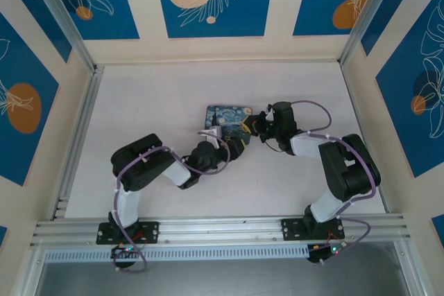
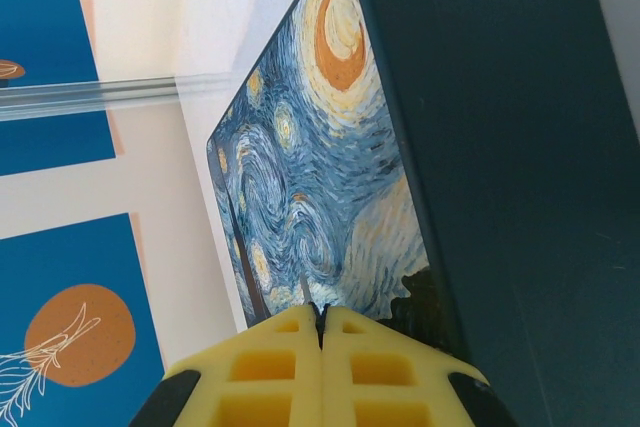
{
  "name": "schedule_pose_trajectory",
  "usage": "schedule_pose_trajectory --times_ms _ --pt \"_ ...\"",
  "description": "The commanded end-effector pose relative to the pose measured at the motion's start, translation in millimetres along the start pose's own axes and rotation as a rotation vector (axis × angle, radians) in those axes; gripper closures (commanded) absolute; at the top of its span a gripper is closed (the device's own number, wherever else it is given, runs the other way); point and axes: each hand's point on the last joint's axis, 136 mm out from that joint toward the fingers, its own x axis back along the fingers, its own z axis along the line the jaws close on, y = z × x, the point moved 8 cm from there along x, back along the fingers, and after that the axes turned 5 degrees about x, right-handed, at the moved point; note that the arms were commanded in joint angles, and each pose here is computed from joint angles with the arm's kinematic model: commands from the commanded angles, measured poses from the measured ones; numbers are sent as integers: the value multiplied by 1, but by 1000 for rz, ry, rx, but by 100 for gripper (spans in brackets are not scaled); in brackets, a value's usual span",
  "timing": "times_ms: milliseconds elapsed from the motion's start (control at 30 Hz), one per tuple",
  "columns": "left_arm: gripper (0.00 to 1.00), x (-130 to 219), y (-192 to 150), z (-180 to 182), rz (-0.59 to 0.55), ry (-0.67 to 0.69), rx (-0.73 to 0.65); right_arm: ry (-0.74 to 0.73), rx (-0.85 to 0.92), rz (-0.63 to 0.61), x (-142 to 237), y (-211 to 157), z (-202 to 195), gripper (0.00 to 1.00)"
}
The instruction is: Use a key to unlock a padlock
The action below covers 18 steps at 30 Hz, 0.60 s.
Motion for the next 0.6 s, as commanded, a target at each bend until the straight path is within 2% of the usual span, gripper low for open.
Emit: schedule_pose_trajectory --times_ms 0,567 --pt "22 6 -1 -4 -53 10 52 -53 -32 31 -4 -8 -16 100" --pt "49 -5 -15 25 -87 181 124 -58 -39 29 -4 -9 -18 100"
